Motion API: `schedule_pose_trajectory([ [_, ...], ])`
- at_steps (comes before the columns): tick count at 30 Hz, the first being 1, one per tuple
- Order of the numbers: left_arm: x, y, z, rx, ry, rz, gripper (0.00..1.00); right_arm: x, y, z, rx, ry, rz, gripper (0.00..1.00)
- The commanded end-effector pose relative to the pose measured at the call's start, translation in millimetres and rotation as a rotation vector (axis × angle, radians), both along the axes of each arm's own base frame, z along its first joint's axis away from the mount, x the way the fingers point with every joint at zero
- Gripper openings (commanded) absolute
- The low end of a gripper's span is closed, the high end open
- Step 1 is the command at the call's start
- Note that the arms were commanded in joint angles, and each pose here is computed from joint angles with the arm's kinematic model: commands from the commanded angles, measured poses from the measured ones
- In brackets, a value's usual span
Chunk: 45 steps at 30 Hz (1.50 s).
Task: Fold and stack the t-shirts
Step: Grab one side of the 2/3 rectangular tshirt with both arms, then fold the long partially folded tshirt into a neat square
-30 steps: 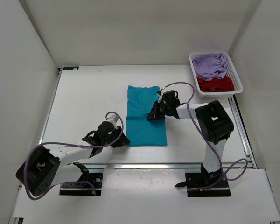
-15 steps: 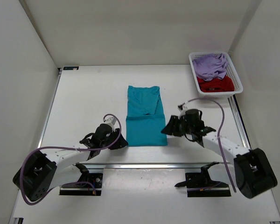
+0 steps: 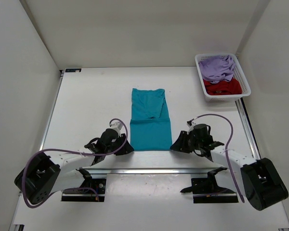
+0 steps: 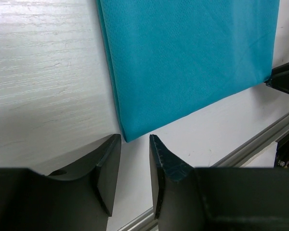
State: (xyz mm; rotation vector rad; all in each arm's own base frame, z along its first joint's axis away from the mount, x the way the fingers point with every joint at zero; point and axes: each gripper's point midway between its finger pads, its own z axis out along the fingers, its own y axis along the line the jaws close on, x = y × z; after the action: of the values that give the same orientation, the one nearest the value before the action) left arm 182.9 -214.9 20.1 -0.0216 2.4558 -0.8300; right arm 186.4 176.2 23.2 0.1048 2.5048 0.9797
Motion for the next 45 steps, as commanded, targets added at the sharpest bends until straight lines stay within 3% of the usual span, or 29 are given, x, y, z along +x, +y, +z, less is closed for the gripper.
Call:
schedule_pose_trajectory([
  [1,-10.3,10.6,-19.5,0.072,0.057,0.009,0.41,-1.1,4.6,-9.3,-0.007,0.018,0.012,0.28],
  [8,-0.7,10.8,-17.8,0.061,0.047,0.035,0.29,8.7,7.2,-10.8,-0.009,0.013,0.011,0.17],
  [14,10.3,4.5,-8.1,0.042,0.022,0.045,0.00,3.1,10.5,-12.0,-0.025,0.010,0.029,0.01],
  [18,-4.3,9.5,-6.4,0.046,0.019,0.024,0.00,-8.4,9.7,-7.8,-0.033,0.011,0.030,0.01],
  [22,-43.7,40.8,-25.6,0.095,0.082,0.015,0.00,-39.7,10.5,-12.8,-0.071,0.035,0.058,0.00],
  [26,-66.4,48.4,-16.5,0.031,0.088,0.008,0.00,-69.0,20.1,-4.0,-0.057,0.033,0.093,0.00],
  [29,-62.2,46.7,12.5,-0.048,0.054,0.018,0.00,-70.1,32.2,23.7,-0.010,-0.008,0.106,0.00],
  [33,-38.1,26.6,86.5,-0.137,-0.063,0.007,0.00,-42.3,45.2,88.6,0.026,-0.118,0.126,0.00],
  [35,-11.7,12.0,140.4,-0.181,-0.159,0.007,0.00,-17.6,39.5,102.7,-0.010,-0.142,0.122,0.00],
  [36,-2.5,8.4,142.0,-0.159,-0.157,-0.003,0.00,1.8,37.8,124.8,0.000,-0.198,0.114,0.00],
  [38,27.1,-3.5,188.2,-0.230,-0.230,-0.008,0.00,26.5,39.4,134.9,0.021,-0.189,0.128,0.00],
  [41,79.2,-4.5,211.2,-0.215,-0.270,0.036,0.00,75.2,36.5,156.2,0.003,-0.233,0.108,0.00],
  [45,150.3,2.6,191.7,-0.147,-0.230,0.115,0.00,142.9,33.6,165.2,0.036,-0.232,0.066,0.00],
])
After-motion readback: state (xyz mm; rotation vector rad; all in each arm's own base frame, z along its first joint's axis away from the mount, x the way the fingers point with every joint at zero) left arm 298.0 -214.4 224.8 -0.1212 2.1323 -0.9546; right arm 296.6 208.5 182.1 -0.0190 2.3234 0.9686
